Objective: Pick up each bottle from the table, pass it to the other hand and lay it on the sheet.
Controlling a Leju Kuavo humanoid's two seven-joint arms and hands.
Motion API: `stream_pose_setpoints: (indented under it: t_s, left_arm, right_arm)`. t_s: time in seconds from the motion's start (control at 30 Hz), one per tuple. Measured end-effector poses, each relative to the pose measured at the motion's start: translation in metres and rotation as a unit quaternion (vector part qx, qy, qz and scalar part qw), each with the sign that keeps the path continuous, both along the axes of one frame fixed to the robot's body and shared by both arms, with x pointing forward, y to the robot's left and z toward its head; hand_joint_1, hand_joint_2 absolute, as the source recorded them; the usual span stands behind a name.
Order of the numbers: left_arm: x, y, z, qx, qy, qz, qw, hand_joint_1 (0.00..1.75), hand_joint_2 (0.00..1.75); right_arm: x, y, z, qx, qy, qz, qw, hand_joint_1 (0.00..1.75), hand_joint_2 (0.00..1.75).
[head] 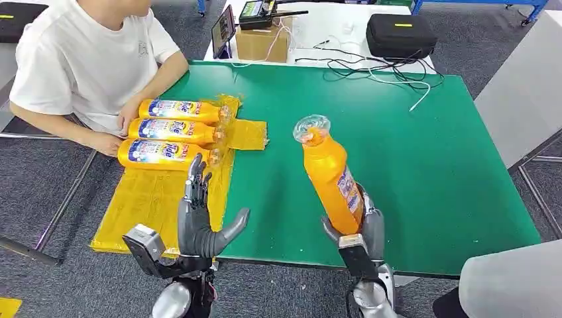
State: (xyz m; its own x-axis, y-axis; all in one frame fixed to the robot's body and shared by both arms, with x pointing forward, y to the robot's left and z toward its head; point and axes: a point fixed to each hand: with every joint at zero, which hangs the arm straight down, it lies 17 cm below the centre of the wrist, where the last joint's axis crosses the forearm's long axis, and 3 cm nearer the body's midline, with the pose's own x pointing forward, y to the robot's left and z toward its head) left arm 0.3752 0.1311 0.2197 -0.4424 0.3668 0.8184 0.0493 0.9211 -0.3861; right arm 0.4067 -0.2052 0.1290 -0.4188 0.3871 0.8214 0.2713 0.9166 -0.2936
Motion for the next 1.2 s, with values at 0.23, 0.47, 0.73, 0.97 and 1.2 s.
stream_pose_setpoints:
  t_s: [0.23,0.47,0.73,0.97,1.2]
  left_arm:
    - [-0.006,-0.002,0.0,-0.028,-0.001,-0.041,0.999,0.0,1.75]
    - [-0.012,-0.045,-0.021,-0.077,0.038,-0.168,0.982,0.0,1.75]
    - [-0.024,-0.086,-0.04,-0.054,0.055,-0.236,0.969,0.0,1.75]
    - [-0.03,-0.094,-0.047,-0.067,0.06,-0.274,0.957,0.19,1.75]
    - [-0.031,-0.093,-0.051,-0.092,0.058,-0.302,0.947,1.75,1.75]
  right_arm:
    - [-0.016,0.017,0.029,0.017,-0.034,0.032,0.999,1.64,1.75]
    - [-0.035,0.085,0.024,-0.057,-0.039,0.141,0.988,1.73,1.75]
    - [-0.05,0.138,0.004,-0.083,-0.02,0.224,0.971,1.75,1.75]
    - [-0.057,0.158,-0.016,-0.084,0.008,0.262,0.961,1.75,1.75]
    - [-0.057,0.167,-0.023,-0.067,0.026,0.289,0.955,1.43,1.75]
